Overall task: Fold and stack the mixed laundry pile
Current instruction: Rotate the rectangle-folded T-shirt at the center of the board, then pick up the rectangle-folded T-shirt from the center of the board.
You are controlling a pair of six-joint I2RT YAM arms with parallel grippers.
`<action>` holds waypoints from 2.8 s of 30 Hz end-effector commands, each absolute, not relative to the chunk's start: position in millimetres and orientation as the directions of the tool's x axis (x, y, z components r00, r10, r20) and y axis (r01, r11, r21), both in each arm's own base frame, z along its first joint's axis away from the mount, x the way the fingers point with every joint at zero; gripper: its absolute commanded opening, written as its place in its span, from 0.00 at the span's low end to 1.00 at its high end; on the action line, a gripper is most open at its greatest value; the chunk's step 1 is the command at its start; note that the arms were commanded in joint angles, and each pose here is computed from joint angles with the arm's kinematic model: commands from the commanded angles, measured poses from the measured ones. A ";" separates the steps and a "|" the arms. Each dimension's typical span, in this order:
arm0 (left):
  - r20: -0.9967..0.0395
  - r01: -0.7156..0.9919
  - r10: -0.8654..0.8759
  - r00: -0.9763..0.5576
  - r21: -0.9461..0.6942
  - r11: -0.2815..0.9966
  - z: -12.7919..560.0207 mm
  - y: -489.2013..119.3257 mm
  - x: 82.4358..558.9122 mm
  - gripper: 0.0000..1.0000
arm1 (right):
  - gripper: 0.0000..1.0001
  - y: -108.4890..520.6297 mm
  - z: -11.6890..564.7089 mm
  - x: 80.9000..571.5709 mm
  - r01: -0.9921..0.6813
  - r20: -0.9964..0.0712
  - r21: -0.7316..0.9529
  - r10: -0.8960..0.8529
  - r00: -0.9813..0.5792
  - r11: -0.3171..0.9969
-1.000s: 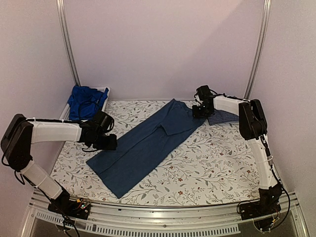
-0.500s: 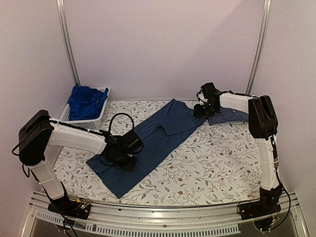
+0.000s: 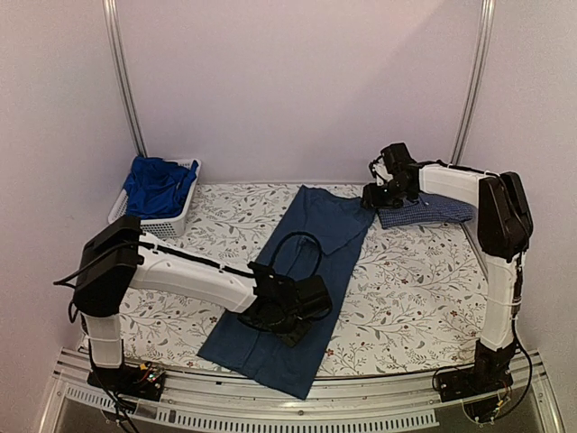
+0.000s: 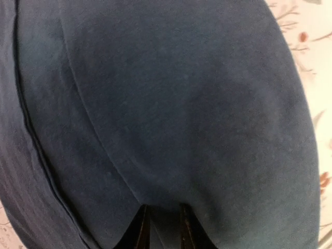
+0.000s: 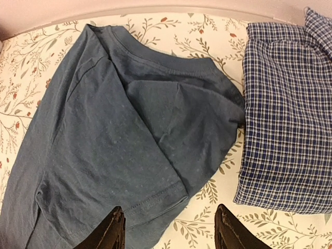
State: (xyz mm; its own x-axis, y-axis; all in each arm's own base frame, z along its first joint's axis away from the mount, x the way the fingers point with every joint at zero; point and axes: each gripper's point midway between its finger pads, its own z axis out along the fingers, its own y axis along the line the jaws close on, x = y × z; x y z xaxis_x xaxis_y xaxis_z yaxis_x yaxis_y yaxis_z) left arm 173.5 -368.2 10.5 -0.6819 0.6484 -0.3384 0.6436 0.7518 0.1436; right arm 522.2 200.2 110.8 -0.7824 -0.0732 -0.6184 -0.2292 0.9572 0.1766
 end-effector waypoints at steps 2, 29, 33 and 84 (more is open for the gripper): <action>-0.258 0.735 0.711 -0.654 0.007 0.678 -0.4 -419.8 133.4 0.22 | 0.57 202.6 115.5 500.6 -0.251 -0.594 0.236 -0.065 -0.802 0.939; -0.593 0.326 0.098 -0.799 -0.290 0.900 115.8 -296.0 310.0 0.27 | 0.32 237.2 -21.5 504.5 -0.260 -0.417 0.108 -0.193 -0.888 0.960; -0.577 0.280 0.061 -0.814 -0.300 0.912 105.1 -277.4 322.8 0.27 | 0.31 228.0 -30.8 529.6 -0.244 -0.426 0.089 -0.184 -0.886 0.966; -0.271 0.266 0.125 -0.954 -0.583 0.768 38.2 -274.6 143.1 0.42 | 0.57 264.1 70.7 161.7 -0.143 -0.220 0.552 -0.022 -0.975 0.822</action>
State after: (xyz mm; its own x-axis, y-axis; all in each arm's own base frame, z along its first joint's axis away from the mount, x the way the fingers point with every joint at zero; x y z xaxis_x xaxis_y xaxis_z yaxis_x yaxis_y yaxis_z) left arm 159.3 -271.6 39.5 -0.9436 0.1203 -0.3083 0.2806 0.7848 -0.5526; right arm 183.6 259.5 81.2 -0.9546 -0.0849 -0.2857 -0.2316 0.8145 0.5319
